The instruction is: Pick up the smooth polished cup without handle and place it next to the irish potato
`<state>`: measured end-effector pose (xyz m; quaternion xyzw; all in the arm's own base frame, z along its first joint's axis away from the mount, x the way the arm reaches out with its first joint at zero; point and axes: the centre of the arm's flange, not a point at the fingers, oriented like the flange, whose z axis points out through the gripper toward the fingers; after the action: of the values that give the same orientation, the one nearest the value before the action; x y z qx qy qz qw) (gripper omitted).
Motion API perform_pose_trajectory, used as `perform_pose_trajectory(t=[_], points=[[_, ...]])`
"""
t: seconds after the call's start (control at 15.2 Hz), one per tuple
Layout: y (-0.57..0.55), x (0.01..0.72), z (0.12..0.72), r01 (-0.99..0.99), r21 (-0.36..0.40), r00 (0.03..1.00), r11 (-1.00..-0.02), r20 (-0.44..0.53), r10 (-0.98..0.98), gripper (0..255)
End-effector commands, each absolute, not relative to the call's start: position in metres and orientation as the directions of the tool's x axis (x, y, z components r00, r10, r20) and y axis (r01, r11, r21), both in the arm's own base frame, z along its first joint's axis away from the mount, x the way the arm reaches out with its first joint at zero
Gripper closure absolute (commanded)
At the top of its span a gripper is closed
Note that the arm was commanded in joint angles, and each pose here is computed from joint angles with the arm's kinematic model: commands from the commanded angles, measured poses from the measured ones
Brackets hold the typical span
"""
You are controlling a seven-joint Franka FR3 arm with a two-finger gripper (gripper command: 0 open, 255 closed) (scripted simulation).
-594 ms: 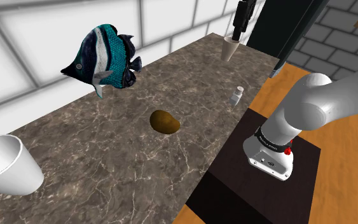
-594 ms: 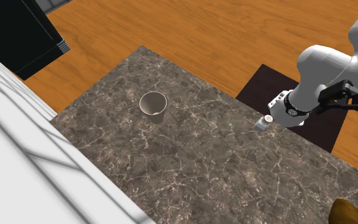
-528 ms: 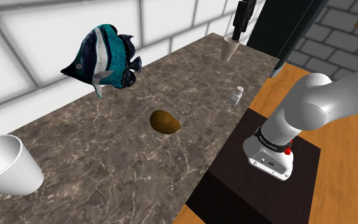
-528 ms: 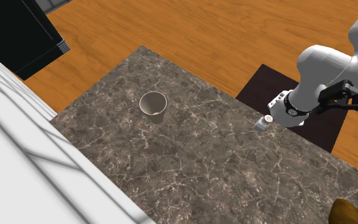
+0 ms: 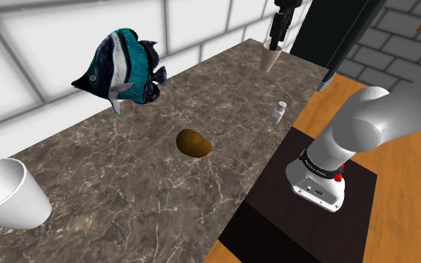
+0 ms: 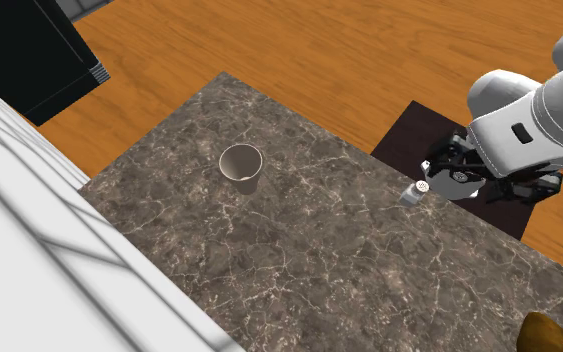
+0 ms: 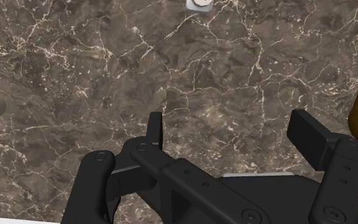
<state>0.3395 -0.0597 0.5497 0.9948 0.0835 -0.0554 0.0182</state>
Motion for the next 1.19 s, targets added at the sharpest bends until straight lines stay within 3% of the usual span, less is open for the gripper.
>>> perform_pose_trajectory(t=[0.0,1.12], points=[[-0.08,0.349,0.539,0.166,0.036,0.981,-0.985,-0.112,0.162,0],[-0.263,0.426,0.453,0.144,0.1,0.985,-0.985,-0.106,0.133,0]])
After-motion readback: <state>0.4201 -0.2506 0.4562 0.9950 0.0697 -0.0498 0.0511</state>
